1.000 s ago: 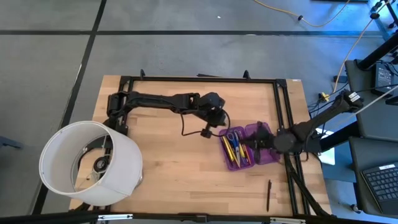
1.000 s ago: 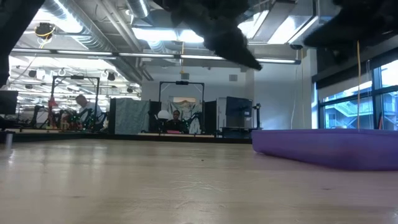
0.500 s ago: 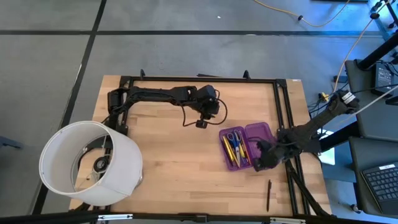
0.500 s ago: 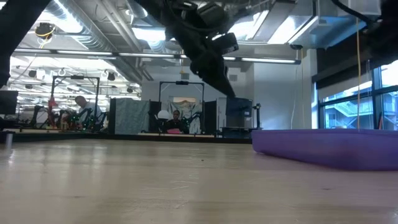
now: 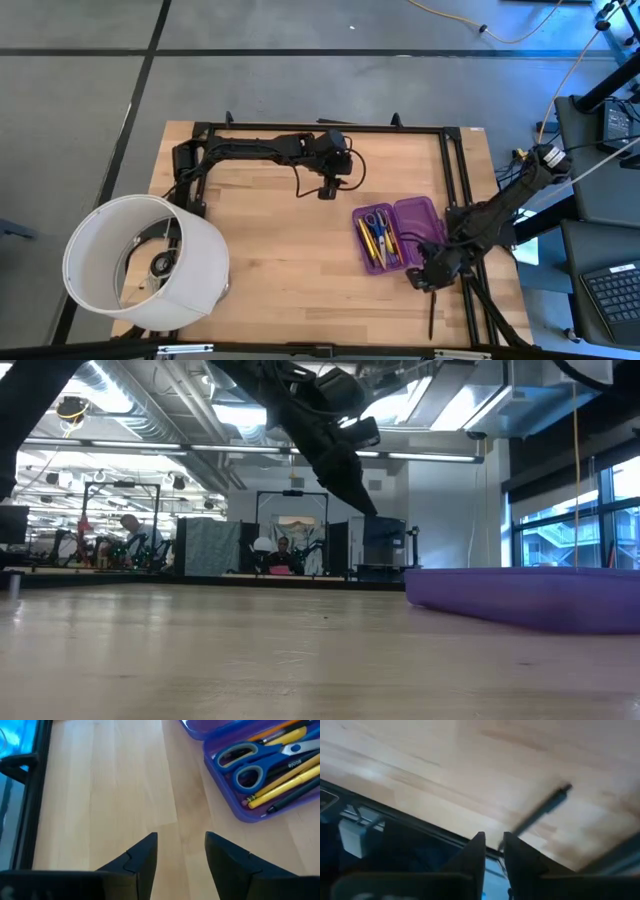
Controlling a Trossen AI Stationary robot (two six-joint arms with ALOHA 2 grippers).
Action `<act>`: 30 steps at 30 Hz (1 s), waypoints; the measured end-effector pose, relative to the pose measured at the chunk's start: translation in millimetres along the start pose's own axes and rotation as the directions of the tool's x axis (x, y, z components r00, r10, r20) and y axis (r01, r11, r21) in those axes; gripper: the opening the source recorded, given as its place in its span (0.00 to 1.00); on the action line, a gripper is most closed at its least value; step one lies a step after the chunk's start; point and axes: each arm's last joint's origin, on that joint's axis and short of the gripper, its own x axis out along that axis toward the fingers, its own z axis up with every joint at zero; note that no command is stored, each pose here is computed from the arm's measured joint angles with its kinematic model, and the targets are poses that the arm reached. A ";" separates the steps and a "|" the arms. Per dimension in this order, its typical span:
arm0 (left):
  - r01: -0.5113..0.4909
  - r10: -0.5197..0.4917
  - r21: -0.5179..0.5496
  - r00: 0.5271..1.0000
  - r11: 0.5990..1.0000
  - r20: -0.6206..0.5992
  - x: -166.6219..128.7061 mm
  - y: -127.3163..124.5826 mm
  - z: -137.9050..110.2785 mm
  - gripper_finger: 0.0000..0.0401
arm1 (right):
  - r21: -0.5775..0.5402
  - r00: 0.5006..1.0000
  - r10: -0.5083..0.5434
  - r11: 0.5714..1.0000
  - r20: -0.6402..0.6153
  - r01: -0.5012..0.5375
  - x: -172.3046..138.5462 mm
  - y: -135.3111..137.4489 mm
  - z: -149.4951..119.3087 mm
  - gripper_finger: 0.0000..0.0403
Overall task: Pick & place school supplies into a supply box
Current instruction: Put the pen into the supply box
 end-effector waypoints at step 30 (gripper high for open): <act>-0.021 0.018 0.062 0.998 0.998 0.055 -0.1 1.9 5.3 0.39 | 0.231 0.953 -0.290 0.937 0.090 0.263 78.7 -13.6 -4.9 0.41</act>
